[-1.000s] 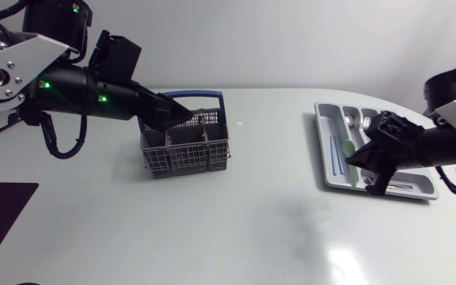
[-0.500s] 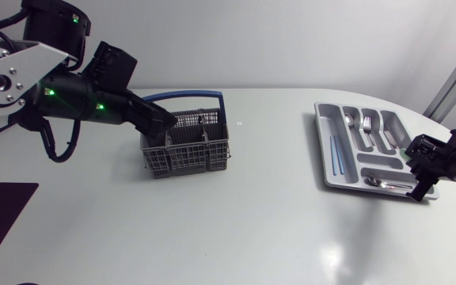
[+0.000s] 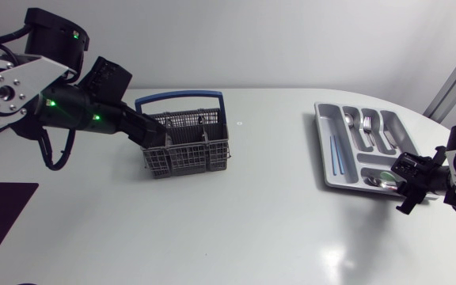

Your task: Unload the cutlery basket into the drawer organizer.

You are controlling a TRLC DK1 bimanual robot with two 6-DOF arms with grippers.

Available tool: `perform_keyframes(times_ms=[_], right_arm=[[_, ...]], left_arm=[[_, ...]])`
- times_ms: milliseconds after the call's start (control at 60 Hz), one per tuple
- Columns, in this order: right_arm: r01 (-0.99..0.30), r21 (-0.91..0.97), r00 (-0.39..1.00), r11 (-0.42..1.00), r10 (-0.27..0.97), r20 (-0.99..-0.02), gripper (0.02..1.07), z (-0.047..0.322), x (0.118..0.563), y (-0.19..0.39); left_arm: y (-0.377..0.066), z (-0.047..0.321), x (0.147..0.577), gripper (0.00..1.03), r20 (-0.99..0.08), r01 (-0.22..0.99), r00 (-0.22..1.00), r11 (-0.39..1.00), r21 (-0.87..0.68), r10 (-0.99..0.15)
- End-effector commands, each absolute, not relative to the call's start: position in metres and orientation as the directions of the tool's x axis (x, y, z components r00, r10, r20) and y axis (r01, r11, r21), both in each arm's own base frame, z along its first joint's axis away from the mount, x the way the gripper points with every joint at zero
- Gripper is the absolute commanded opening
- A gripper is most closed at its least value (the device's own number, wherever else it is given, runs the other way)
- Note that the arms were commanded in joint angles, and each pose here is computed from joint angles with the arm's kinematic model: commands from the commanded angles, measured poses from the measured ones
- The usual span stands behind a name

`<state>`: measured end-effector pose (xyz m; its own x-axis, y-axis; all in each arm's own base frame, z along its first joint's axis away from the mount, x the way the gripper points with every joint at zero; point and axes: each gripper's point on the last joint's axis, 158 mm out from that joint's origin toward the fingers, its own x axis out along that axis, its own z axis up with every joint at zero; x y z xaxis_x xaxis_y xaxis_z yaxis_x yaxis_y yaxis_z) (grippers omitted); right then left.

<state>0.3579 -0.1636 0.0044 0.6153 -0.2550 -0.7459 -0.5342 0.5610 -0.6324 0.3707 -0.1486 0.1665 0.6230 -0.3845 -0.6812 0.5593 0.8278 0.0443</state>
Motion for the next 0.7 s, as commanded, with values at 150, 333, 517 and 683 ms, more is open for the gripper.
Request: perform_keyframes(times_ms=[150, 333, 517, 683], right_arm=[[-0.51, -0.655, 0.632, 0.557, -0.274, -0.725, 1.02, 0.03, 0.353, -0.162], [-0.444, -0.645, 0.665, 0.622, -0.255, -0.703, 1.02, 0.076, 0.358, -0.15], [-0.413, -0.581, 0.708, 0.701, -0.154, -0.689, 1.02, 0.104, 0.374, -0.095], [-0.447, -0.47, 0.721, 0.761, -0.004, -0.693, 1.02, 0.116, 0.39, -0.016]], left_arm=[[-0.125, 0.141, 0.367, 0.86, -0.731, 0.531, 0.596, 0.846, 0.047, -0.333], [-0.11, 0.137, 0.371, 0.86, -0.74, 0.501, 0.598, 0.864, 0.046, -0.308], [-0.09, 0.115, 0.375, 0.86, -0.778, 0.451, 0.568, 0.892, 0.021, -0.269], [-0.069, 0.103, 0.382, 0.86, -0.797, 0.4, 0.557, 0.916, 0.011, -0.234]])
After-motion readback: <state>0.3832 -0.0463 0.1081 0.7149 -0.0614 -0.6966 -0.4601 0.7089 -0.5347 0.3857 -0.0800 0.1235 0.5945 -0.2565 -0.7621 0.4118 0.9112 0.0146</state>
